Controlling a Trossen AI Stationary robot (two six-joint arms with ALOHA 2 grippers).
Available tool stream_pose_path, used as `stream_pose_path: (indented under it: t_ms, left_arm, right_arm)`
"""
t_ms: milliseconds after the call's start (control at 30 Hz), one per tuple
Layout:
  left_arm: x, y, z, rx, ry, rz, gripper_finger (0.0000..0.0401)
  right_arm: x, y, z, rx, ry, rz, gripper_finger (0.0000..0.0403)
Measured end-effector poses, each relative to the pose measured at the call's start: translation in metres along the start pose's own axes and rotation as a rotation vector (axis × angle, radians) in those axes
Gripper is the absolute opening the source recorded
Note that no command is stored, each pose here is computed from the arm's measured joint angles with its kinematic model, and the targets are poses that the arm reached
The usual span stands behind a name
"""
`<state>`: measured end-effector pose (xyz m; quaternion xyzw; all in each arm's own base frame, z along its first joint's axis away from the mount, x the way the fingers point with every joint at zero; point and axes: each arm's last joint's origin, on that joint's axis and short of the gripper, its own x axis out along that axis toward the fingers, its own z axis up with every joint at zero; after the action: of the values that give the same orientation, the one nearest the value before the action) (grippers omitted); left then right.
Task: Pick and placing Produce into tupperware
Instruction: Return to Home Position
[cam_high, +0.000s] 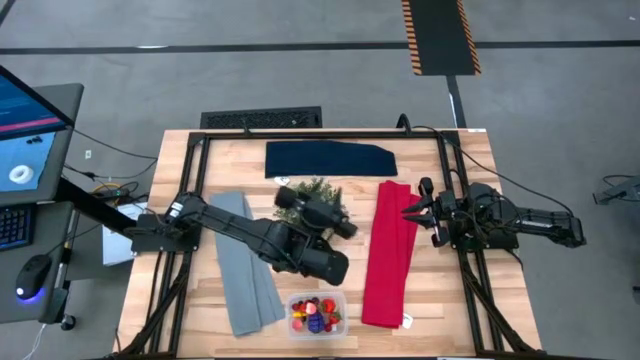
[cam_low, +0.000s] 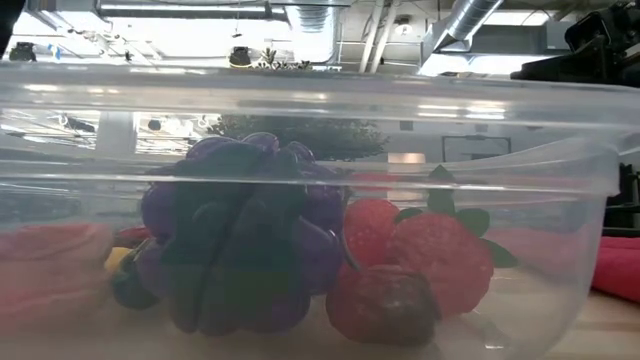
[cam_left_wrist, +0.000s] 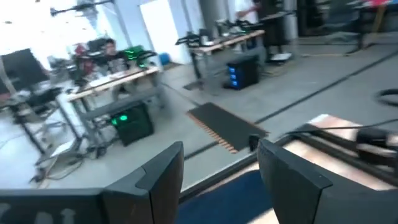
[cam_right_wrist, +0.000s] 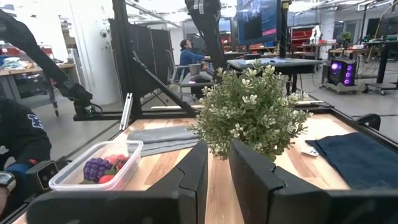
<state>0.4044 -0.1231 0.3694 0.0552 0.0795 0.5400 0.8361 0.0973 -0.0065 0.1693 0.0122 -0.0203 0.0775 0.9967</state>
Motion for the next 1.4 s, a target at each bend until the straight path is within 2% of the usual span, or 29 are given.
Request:
stream_pose_path:
  t_ms: [67, 133, 167, 267, 467, 567, 633, 767, 867, 933, 1033, 1167, 1233, 1267, 1333, 1400]
  left_arm:
    - [0.008, 0.014, -0.010, 0.004, 0.019, 0.036, 0.0197]
    - [0.017, 0.030, -0.019, -0.094, 0.057, 0.073, 0.0197]
    - [0.021, 0.031, -0.025, -0.167, 0.053, 0.090, 0.0197]
    - [0.027, 0.028, -0.040, -0.119, -0.008, 0.116, 0.0197]
    - [0.025, 0.025, -0.041, -0.211, -0.067, 0.121, 0.0197]
    - [0.028, 0.015, -0.035, -0.331, -0.080, 0.124, 0.0197]
    - [0.032, 0.007, -0.028, -0.350, -0.085, 0.136, 0.0197]
    - [0.049, 0.006, 0.003, -0.230, -0.043, 0.151, 0.0197]
    - [0.062, 0.006, 0.020, -0.220, 0.014, 0.085, 0.0197]
    - [0.069, 0.002, 0.030, -0.215, 0.040, -0.012, 0.0197]
    - [0.079, -0.005, 0.050, -0.193, -0.002, -0.243, 0.0197]
    - [0.080, -0.012, 0.074, -0.097, -0.214, -0.751, 0.0197]
    - [0.073, -0.017, 0.073, 0.020, -0.283, -0.977, 0.0197]
    - [0.069, -0.019, 0.069, 0.062, -0.275, -1.062, 0.0197]
    - [0.062, -0.025, 0.062, 0.126, -0.264, -1.171, 0.0197]
    - [0.060, -0.027, 0.054, 0.166, -0.195, -1.197, 0.0197]
  right_arm:
    - [0.000, 0.000, 0.000, 0.000, 0.000, 0.000, 0.0092]
    - [0.000, 0.000, 0.000, 0.000, 0.000, 0.000, 0.0092]
    - [0.000, 0.000, 0.000, 0.000, 0.000, 0.000, 0.0092]
    - [0.000, 0.000, 0.000, 0.000, 0.000, 0.000, 0.0092]
    - [0.000, 0.000, 0.000, 0.000, 0.000, 0.000, 0.0092]
    - [0.000, 0.000, 0.000, 0.000, 0.000, 0.000, 0.0092]
    - [0.000, 0.000, 0.000, 0.000, 0.000, 0.000, 0.0092]
    - [0.000, 0.000, 0.000, 0.000, 0.000, 0.000, 0.0092]
    - [0.000, 0.000, 0.000, 0.000, 0.000, 0.000, 0.0092]
    - [0.000, 0.000, 0.000, 0.000, 0.000, 0.000, 0.0092]
    - [0.000, 0.000, 0.000, 0.000, 0.000, 0.000, 0.0092]
    - [0.000, 0.000, 0.000, 0.000, 0.000, 0.000, 0.0092]
    - [0.000, 0.000, 0.000, 0.000, 0.000, 0.000, 0.0092]
    - [0.000, 0.000, 0.000, 0.000, 0.000, 0.000, 0.0092]
    - [0.000, 0.000, 0.000, 0.000, 0.000, 0.000, 0.0092]
    - [0.000, 0.000, 0.000, 0.000, 0.000, 0.000, 0.0092]
